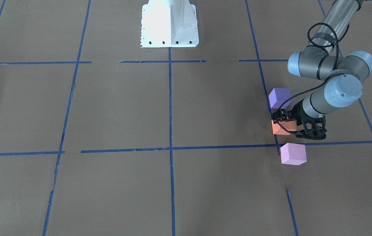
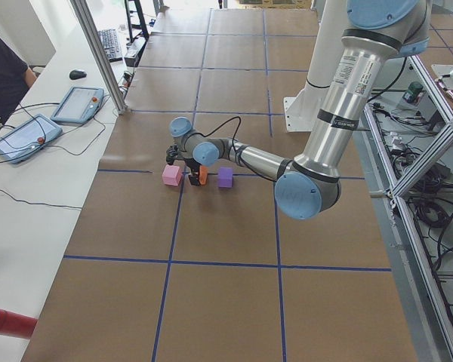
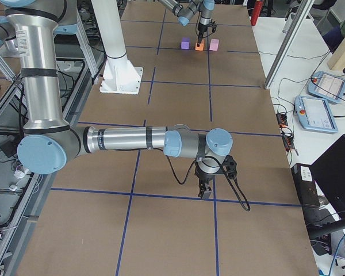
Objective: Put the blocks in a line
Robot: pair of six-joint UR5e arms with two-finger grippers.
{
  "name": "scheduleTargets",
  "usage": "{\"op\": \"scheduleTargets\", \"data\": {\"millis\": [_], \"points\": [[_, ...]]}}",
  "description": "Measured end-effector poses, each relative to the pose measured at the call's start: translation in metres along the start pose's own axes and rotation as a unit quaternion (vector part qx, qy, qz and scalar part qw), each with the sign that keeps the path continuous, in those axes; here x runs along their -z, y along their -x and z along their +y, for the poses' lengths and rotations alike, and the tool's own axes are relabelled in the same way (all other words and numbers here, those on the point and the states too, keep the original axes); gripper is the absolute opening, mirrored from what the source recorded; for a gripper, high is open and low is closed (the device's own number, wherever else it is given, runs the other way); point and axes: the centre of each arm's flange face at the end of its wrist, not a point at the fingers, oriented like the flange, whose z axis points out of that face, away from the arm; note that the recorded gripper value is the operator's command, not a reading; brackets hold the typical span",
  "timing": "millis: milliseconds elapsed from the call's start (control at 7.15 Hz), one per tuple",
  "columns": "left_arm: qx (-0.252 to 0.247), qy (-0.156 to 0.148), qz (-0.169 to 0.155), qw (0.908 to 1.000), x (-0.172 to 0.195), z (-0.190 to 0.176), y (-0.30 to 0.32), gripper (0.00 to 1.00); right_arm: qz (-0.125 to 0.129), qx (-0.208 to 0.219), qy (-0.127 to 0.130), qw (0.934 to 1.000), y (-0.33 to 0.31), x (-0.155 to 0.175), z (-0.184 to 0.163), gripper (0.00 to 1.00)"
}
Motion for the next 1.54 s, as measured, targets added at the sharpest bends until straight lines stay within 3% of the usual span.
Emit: {"op": "scheduleTargets", "data": {"millis": [559, 839, 1118, 1538], "points": [[-0.009, -0.036, 0.015, 0.9992, 0.049, 0.013, 0.002, 1.0, 0.0, 0.0, 0.0, 1.0, 0.0, 0.0, 0.0, 1.0], [0.004, -0.069, 0.016, 0.9975, 0.097, 0.019, 0.031, 1.0, 0.0, 0.0, 0.0, 1.0, 0.0, 0.0, 0.0, 1.0], [-0.011, -0.099, -0.006, 0.995, 0.148, 0.022, 0.101, 1.0, 0.0, 0.0, 0.0, 1.0, 0.0, 0.0, 0.0, 1.0], [-0.078, -0.106, -0.048, 0.9902, 0.17, 0.054, 0.233, 1.0, 0.0, 0.0, 0.0, 1.0, 0.0, 0.0, 0.0, 1.0]]}}
